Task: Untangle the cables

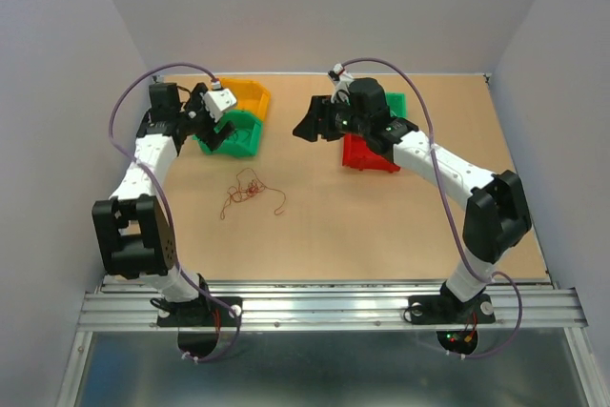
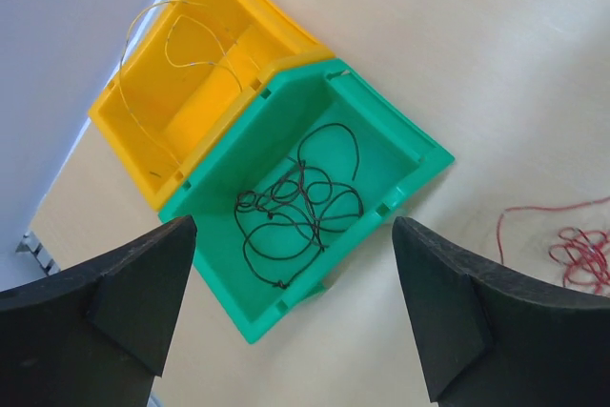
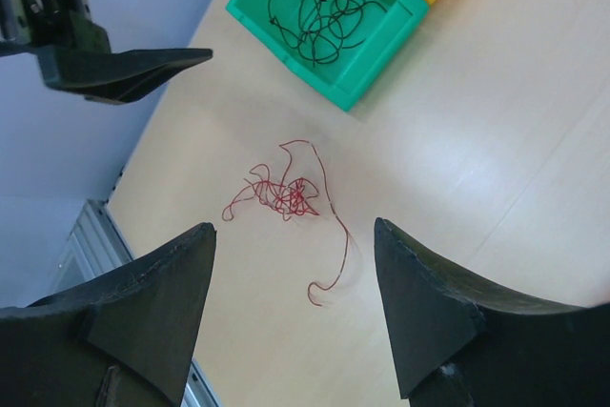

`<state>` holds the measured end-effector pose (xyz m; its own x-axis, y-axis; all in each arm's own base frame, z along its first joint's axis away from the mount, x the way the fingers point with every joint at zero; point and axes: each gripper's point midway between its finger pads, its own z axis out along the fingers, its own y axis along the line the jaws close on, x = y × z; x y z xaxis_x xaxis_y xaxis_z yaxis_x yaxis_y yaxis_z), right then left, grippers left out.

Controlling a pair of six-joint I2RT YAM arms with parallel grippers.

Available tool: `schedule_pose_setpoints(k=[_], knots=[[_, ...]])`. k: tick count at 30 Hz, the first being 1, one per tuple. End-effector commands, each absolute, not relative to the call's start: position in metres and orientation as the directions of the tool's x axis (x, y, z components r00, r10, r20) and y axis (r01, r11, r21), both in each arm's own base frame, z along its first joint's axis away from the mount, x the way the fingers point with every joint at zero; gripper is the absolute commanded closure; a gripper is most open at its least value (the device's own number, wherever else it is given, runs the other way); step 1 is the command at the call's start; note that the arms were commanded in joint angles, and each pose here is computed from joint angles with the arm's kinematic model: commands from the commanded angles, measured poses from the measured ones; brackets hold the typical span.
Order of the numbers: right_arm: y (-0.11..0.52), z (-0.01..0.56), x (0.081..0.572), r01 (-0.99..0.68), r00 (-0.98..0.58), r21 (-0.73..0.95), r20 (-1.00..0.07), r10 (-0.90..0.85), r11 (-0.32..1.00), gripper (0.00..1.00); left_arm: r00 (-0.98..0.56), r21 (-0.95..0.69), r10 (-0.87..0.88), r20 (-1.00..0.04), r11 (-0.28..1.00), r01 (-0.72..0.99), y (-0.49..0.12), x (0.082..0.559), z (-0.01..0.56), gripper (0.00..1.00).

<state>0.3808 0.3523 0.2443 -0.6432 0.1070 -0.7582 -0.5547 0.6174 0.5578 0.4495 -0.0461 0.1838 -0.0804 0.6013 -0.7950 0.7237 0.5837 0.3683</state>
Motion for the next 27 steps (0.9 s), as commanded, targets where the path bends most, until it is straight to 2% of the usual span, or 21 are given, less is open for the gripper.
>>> schedule_pose_setpoints(k=[1,6,13,14,15,18,24,27], knots=[[0.359,0.268,0.381,-0.619,-0.598,0.546,-0.794,0.113,0.564,0.27,-0.046,0.372,0.645,-0.763,0.496,0.785,-0.053,0.401,0.196,0.05],[0.351,0.265,0.38,-0.62,-0.589,0.526,-0.802,0.098,0.582,0.27,-0.061,0.281,0.689,-0.722,0.372,0.885,-0.07,0.34,0.164,0.04],[0.342,0.26,0.376,-0.627,-0.598,0.518,-0.798,0.066,0.582,0.27,-0.054,0.192,0.701,-0.711,0.268,0.944,-0.104,0.309,0.137,0.09],[0.342,0.258,0.376,-0.626,-0.601,0.518,-0.797,0.063,0.583,0.27,-0.077,0.169,0.707,-0.703,0.272,0.947,-0.109,0.307,0.131,0.11],[0.342,0.256,0.375,-0.625,-0.604,0.518,-0.795,0.059,0.584,0.27,-0.072,0.166,0.709,-0.701,0.26,0.951,-0.117,0.307,0.128,0.18],[0.339,0.249,0.377,-0.613,-0.606,0.512,-0.793,0.057,0.603,0.27,-0.121,0.1,0.705,-0.699,0.264,0.959,-0.128,0.304,0.117,0.25],[0.334,0.242,0.38,-0.595,-0.605,0.5,-0.794,0.058,0.63,0.28,-0.169,0.036,0.713,-0.68,0.263,0.964,-0.134,0.296,0.097,0.27],[0.334,0.239,0.379,-0.595,-0.608,0.5,-0.792,0.055,0.63,0.28,-0.209,0.02,0.706,-0.677,0.302,0.953,-0.133,0.299,0.088,0.28]])
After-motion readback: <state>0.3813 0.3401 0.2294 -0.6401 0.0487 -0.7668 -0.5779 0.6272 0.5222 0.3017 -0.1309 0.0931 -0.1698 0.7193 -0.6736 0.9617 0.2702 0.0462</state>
